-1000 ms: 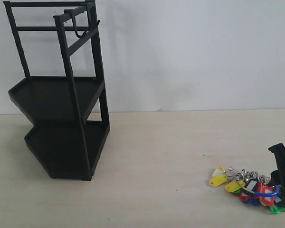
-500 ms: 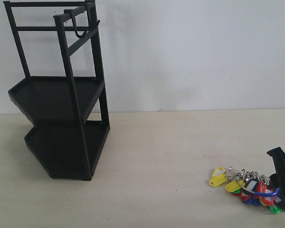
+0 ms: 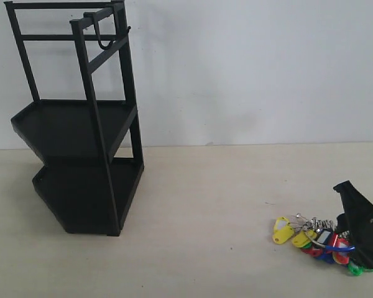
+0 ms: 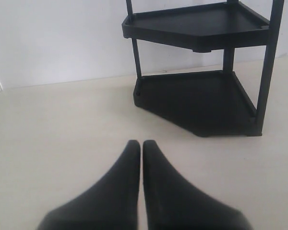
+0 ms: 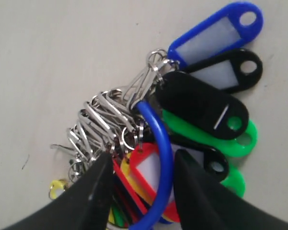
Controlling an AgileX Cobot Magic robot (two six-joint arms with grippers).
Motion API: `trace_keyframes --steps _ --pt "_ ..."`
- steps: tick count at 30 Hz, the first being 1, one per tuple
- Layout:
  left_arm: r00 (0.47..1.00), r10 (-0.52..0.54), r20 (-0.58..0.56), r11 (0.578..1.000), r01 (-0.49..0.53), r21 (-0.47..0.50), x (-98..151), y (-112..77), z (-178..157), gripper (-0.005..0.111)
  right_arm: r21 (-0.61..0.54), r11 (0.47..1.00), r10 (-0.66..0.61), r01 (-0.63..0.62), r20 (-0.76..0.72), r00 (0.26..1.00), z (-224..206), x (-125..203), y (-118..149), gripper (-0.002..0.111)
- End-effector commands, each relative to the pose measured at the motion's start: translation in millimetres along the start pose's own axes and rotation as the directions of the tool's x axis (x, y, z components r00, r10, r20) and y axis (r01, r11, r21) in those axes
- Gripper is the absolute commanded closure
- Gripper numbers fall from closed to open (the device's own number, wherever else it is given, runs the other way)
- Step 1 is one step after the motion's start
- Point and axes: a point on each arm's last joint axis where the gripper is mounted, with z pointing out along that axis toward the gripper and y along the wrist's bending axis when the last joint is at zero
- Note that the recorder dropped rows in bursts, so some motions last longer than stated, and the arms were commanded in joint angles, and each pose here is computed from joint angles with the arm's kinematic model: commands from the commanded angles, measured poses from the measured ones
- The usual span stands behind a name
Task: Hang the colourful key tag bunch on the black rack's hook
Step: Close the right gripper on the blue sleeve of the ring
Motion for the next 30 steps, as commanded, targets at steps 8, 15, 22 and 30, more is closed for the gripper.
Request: trace_keyframes --steps 8,15,22,30 --pt "1.0 -0.004 0.009 1.0 0.004 0.001 -1.1 0.0 -0.3 0.102 0.01 0.999 -0.044 0.044 -0.01 0.999 13.3 5.6 2.1 0.07" --pt "1.0 -0.004 0.009 1.0 0.004 0.001 -1.1 0.0 -0.3 0.102 0.032 0.998 -0.054 0.055 -0.027 0.998 13.3 7.0 0.0 0.108" --pt "1.0 -0.004 0.009 1.0 0.004 0.001 -1.1 0.0 -0.3 0.102 -0.031 0.882 -0.47 0.47 -0.007 0.883 -8.8 3.9 12.6 0.108" --pt "1.0 -0.004 0.009 1.0 0.004 0.001 -1.1 0.0 -0.3 0.102 -0.12 0.766 -0.622 0.632 0.112 0.775 -52.0 -2.5 33.9 0.108"
